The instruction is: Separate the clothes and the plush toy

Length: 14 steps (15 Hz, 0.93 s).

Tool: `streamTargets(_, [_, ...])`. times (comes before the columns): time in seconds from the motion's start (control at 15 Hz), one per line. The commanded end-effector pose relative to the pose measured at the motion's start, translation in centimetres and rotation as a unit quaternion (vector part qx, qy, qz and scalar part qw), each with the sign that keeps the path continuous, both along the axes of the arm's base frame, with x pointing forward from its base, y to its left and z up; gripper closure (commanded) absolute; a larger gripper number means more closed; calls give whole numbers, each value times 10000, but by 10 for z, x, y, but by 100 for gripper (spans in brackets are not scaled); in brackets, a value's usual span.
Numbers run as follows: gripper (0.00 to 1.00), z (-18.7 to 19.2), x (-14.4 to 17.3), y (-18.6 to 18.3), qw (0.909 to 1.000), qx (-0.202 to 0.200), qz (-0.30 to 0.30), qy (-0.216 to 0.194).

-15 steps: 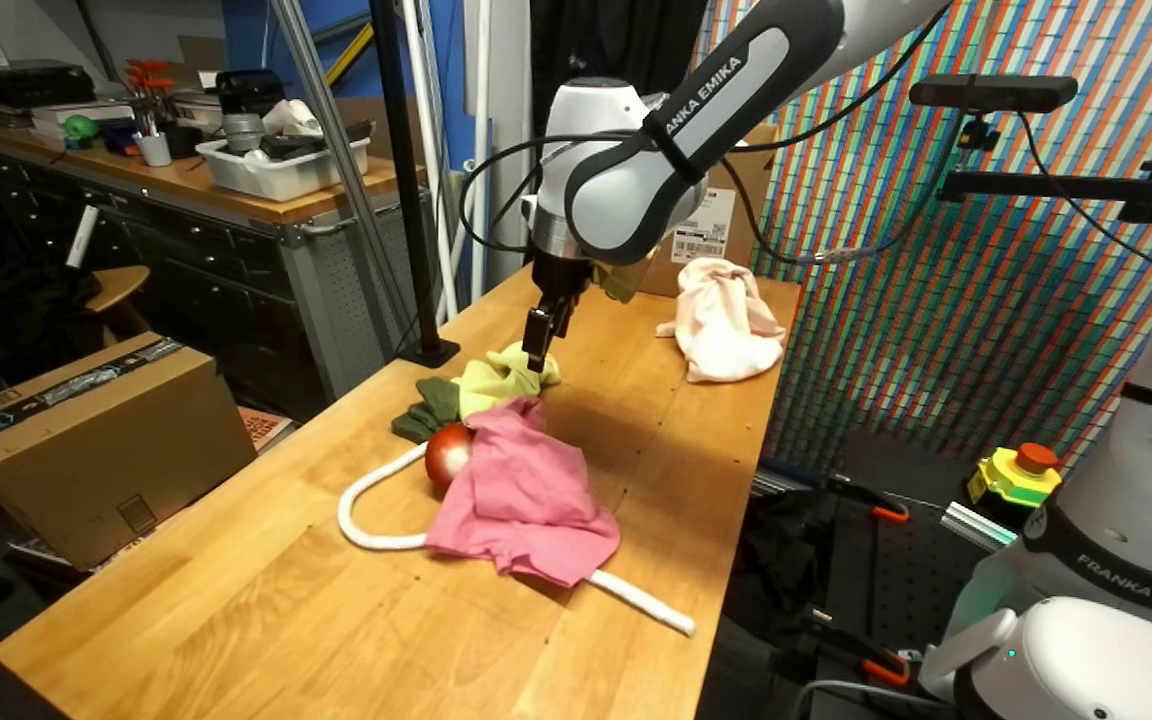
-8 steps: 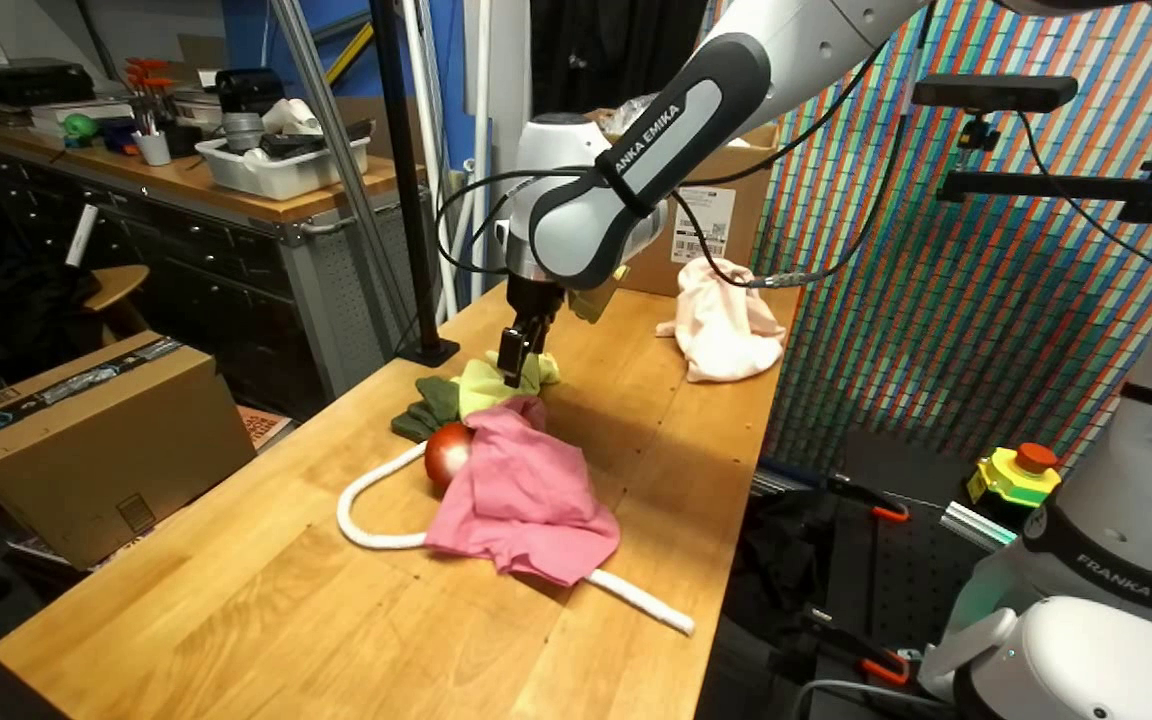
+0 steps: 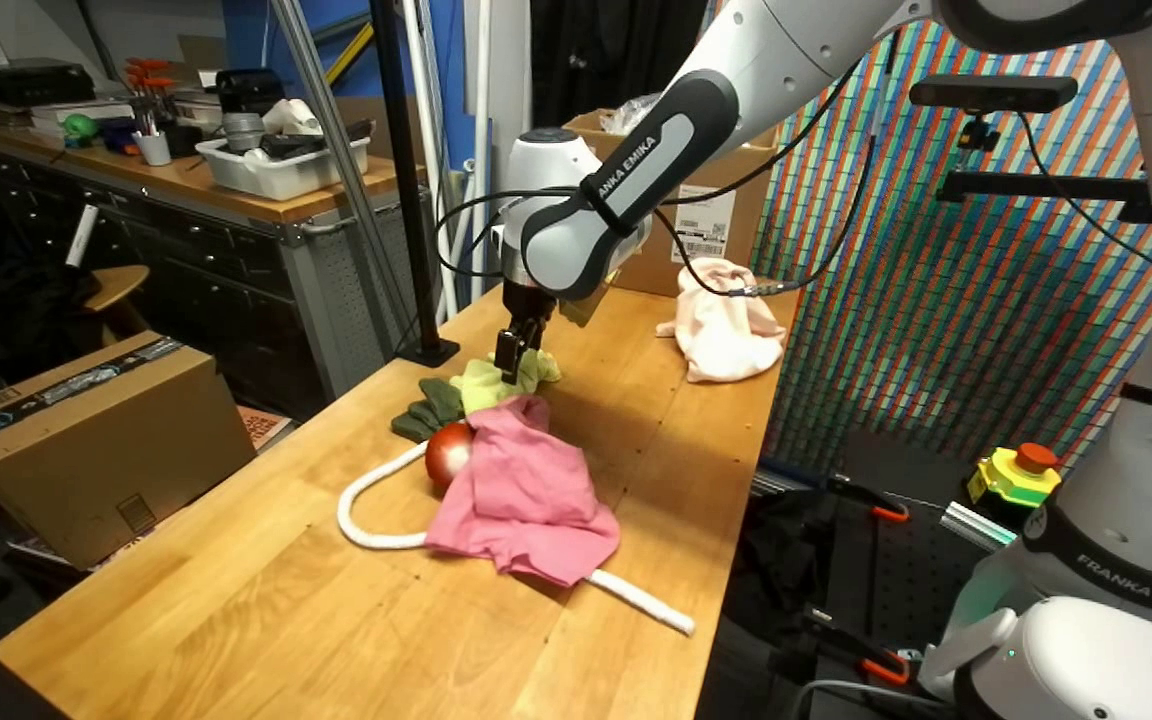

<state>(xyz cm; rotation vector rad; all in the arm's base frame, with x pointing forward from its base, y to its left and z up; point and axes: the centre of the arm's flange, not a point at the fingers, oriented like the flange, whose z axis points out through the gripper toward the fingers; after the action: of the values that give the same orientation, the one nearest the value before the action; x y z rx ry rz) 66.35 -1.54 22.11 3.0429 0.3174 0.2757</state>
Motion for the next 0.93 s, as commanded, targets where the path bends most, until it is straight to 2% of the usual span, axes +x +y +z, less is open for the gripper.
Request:
streamTargets(0.0, [0, -6, 16, -3, 9998, -156, -120, -91])
streamTargets(0.2, [0, -9, 17, -4, 9998, -139, -141, -28])
streamTargets(0.27, [25, -10, 16, -4, 9998, -152, -155, -33])
streamTargets(0.33, [27, -10, 15, -4, 9997, -167, -150, -35])
streamTargets(0.4, [34, -9, 14, -3, 9997, -188, -145, -34])
streamTargets(0.47, [44, -9, 14, -3, 9997, -199, -146, -40])
streamTargets(0.87, [88, 0, 10, -9, 9989, -375, -222, -152])
